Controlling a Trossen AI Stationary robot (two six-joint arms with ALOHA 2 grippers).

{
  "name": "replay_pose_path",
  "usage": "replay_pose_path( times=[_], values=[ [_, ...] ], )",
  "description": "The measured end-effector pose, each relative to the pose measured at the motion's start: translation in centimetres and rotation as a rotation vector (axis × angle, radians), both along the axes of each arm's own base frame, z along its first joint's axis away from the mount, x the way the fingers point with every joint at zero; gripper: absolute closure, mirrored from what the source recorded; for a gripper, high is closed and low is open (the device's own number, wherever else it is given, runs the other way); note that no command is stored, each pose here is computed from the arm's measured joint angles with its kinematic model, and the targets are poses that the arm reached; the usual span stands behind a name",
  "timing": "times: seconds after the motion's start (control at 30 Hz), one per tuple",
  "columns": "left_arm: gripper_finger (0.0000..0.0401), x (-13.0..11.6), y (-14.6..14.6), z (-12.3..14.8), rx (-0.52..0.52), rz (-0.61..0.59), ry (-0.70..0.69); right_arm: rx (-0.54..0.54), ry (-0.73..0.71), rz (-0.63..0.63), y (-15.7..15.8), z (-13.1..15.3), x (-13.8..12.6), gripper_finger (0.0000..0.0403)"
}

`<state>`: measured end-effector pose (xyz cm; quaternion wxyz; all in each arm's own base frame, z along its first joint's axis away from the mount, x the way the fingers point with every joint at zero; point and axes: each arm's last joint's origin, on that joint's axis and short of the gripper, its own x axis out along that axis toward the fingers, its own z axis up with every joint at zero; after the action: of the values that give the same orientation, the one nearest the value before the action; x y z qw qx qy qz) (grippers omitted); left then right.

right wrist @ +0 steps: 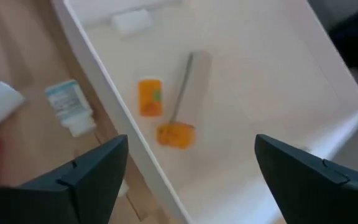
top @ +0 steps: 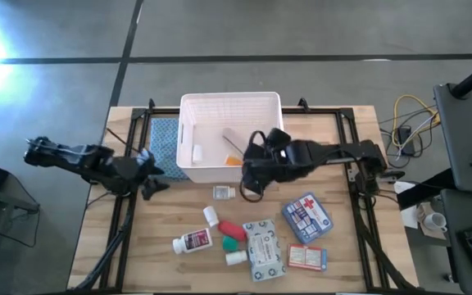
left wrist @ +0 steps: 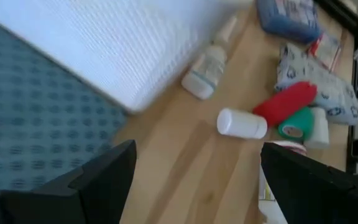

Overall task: Pick & place medical supplies in basket/bin
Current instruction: Put the rolled white gauze into the white container

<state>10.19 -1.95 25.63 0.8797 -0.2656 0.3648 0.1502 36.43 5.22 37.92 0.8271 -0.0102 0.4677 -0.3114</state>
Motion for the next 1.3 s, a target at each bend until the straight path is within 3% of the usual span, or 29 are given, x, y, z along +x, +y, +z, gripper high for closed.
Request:
replay_pose_path(
  times=[0.1, 0.23, 0.6, 0.73, 0.97, 1.17, 1.3],
  values=[
    [0.0079, 1.0, -0.3, -1.8, -0.017, 0.000, -0.028, -0.015, 0.011, -0.047, 1.3, -0.1, -0.9, 0.0074],
    [0.0079, 2.5, -0.6, -3.2, -0.023, -0.004, -0.115, 0.048, -0.004, -0.079, 2.5, -0.3, -1.3, 0.0076],
    [0.0079, 5.8, 0.5, -4.4, 0.180, 0.042, -0.169, 0.374, 0.068, -0.189, 3.8, -2.7, -1.3, 0.0076],
    [0.0079, 7.1, 1.3, -4.0, 0.223, 0.017, -0.184, 0.381, 0.113, -0.164, 4.3, -4.8, -0.9, 0.0076],
    [0.0079, 8.7, 2.2, -3.3, 0.158, -0.026, -0.107, 0.376, 0.158, -0.024, 5.4, -8.8, -0.1, 0.0076],
    [0.0079, 7.5, 1.8, -1.6, 0.146, -0.068, 0.035, 0.323, 0.199, 0.053, 7.0, -12.5, -0.6, 0.0076],
    [0.0079, 5.9, 1.4, 0.3, 0.146, -0.096, 0.043, 0.270, 0.211, 0.158, 8.1, -15.2, -1.0, 0.0076]
  ],
)
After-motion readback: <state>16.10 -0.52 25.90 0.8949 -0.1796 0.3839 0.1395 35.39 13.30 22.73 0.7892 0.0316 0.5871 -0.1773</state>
